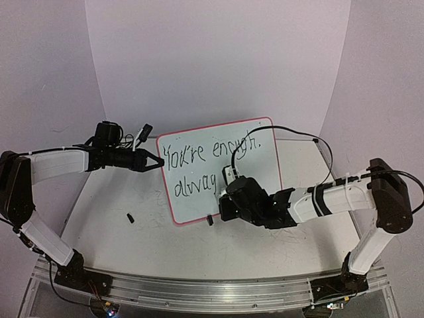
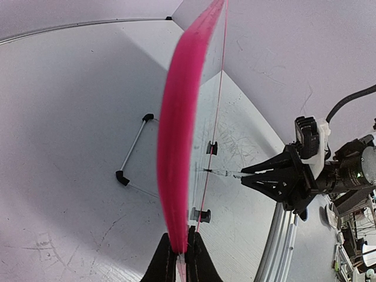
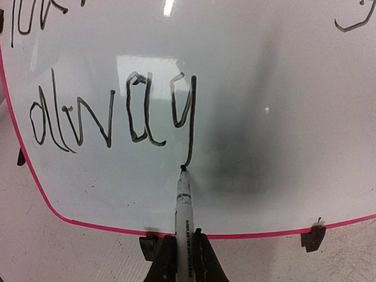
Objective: Write a sentence on the whiteboard
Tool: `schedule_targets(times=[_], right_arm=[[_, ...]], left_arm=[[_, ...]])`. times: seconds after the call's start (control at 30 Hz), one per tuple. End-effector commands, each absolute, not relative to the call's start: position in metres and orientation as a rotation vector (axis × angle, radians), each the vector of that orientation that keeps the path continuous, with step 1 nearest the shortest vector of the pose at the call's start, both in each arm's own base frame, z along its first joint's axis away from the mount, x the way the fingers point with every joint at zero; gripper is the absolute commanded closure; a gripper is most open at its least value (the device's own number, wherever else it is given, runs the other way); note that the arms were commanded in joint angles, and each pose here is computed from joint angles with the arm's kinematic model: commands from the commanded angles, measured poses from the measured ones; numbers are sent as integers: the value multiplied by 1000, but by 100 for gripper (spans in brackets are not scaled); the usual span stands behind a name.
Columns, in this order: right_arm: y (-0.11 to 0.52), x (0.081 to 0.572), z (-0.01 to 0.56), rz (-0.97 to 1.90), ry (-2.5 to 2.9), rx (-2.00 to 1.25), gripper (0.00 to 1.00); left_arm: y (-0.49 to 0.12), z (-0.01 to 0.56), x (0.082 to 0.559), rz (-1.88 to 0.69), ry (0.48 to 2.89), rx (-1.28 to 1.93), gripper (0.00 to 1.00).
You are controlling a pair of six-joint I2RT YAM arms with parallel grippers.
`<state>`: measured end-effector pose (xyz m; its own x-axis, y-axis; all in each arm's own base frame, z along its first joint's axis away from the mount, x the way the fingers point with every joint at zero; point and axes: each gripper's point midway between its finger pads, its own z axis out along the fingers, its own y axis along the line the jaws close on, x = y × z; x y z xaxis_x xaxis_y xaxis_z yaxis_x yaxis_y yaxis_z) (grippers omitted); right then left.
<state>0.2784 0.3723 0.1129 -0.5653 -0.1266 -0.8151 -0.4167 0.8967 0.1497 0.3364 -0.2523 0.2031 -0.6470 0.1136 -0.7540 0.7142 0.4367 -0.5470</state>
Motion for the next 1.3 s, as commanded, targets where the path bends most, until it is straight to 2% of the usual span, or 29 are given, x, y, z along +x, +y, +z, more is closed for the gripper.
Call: schedule_targets(times=[0.0, 0.13, 0.27, 0.4, 0.9, 1.27], right_arm=[[392, 278, 119, 439, 2152, -402, 100], [404, 281, 148, 496, 2097, -391, 100], [380, 284, 166, 458, 2059, -327, 100], [355, 295, 165, 429, 2066, -268, 100], [359, 325, 183, 434, 2011, -226, 100], [366, 330, 173, 435, 2026, -253, 100]], left_arm=[[-261, 214, 334, -1205, 2000, 757, 100], [-261, 214, 334, -1201, 2000, 756, 100], [-261, 214, 334, -1200, 1999, 756, 100], [-261, 216, 335, -1202, 1995, 758, 100], [-261, 214, 335, -1203, 1998, 759, 100], [-261, 214, 335, -1204, 1998, 761, 100]])
